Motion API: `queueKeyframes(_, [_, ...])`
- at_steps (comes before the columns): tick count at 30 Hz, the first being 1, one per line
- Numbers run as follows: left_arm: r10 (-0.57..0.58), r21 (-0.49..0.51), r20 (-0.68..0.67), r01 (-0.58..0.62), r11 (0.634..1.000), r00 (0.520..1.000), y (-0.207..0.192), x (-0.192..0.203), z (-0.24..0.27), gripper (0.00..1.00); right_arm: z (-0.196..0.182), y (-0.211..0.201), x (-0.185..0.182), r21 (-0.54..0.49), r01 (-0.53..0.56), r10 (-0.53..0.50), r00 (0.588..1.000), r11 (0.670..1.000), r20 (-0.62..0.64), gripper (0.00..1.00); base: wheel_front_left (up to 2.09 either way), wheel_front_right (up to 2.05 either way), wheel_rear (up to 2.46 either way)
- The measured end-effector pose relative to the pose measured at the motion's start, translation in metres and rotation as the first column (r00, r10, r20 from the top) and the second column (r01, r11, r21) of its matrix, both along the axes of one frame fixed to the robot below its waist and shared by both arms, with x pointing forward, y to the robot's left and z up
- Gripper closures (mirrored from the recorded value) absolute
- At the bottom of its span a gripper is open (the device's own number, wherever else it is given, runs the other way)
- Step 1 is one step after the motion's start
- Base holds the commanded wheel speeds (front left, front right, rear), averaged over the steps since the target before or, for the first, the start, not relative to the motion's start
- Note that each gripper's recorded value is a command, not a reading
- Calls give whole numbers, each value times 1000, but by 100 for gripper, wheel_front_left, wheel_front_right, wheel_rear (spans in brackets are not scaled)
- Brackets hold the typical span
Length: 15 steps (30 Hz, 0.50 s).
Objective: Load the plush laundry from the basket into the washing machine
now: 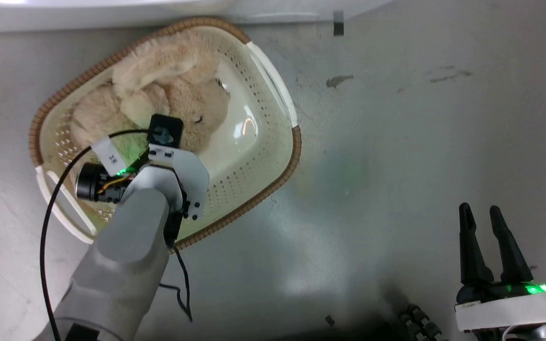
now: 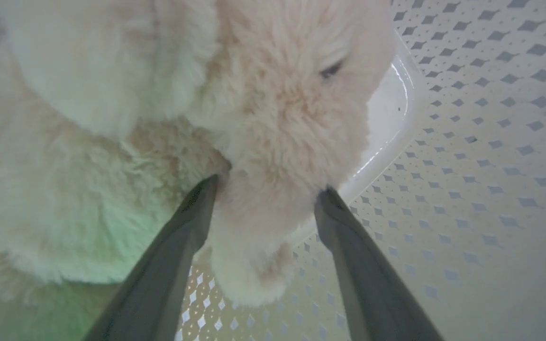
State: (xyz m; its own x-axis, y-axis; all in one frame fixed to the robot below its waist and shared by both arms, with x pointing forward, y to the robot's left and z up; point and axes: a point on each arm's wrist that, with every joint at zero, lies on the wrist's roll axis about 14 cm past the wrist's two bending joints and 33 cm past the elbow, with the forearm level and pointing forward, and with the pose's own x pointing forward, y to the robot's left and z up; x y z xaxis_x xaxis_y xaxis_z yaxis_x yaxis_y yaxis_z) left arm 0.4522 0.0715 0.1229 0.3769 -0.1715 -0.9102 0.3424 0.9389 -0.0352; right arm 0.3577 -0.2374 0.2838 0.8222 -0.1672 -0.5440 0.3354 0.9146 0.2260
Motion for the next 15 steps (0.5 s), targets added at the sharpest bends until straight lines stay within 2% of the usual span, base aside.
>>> queueKeyframes(10, [-57, -9, -115, 56, 998, 992, -15, -17, -39, 0, -21, -8, -13, 4, 49, -49, 997, 999, -59, 0, 0, 0, 0])
queueKeyframes(14, [-45, -1, -106, 46, 999, 993, -15, -14, -47, 0, -26, -12, -16, -1, 65, -65, 995, 998, -72, 0, 0, 0, 0])
queueKeyframes(15, [-38, -1, -94, 38, 999, 995, -15, -11, -47, 35, -26, -12, -16, 0, 67, -67, 995, 998, -72, 0, 0, 0, 0])
